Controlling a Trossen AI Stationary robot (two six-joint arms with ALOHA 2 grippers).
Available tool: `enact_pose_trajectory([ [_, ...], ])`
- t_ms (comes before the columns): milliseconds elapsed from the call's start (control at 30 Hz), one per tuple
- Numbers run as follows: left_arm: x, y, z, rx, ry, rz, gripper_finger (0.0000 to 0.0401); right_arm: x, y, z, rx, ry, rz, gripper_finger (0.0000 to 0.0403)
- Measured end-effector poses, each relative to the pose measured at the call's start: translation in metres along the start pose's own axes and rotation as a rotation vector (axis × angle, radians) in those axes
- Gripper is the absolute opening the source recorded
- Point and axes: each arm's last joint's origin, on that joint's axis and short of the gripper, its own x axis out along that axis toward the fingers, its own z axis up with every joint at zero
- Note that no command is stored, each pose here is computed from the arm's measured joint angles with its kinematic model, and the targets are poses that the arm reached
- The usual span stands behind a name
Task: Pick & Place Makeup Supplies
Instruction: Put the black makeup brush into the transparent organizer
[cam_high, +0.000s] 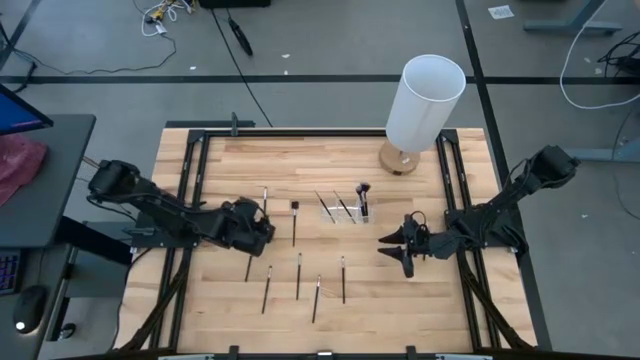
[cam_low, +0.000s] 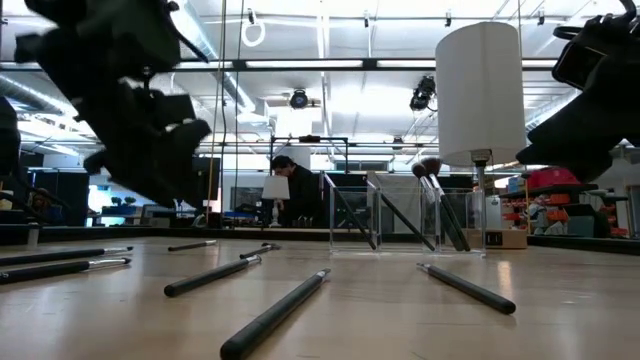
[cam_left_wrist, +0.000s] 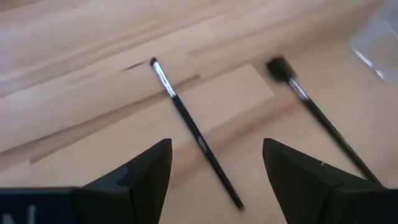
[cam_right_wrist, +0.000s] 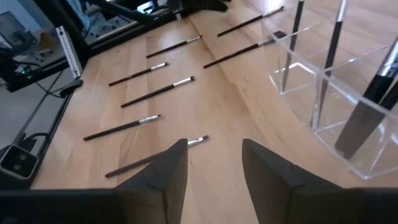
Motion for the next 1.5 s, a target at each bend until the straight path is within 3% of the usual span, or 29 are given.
enact_pose_trajectory([
  [233,0.037,0.003,-0.003,-0.050,-0.065,0.097,0.0234,0.000,-0.001,0.001,0.001,-0.031,-0.030,0.0155],
  [567,0.077,0.011,-0.006,0.001,0.002,0.226,0.0169,0.000,0.000,0.003,0.010,-0.045,-0.025,0.0155],
  [933,0.082,0.018,-0.009,0.040,0.047,0.211,0.0016,0.000,0.001,0.004,0.006,-0.050,-0.018,0.0155],
  [1200,0.080,0.016,-0.013,0.176,0.039,0.175,0.0012,0.000,0.001,0.003,0.006,-0.050,-0.018,0.0155],
  [1500,0.066,0.011,-0.012,0.172,0.055,0.086,0.0009,0.000,0.001,0.004,0.009,-0.051,-0.017,0.0155],
])
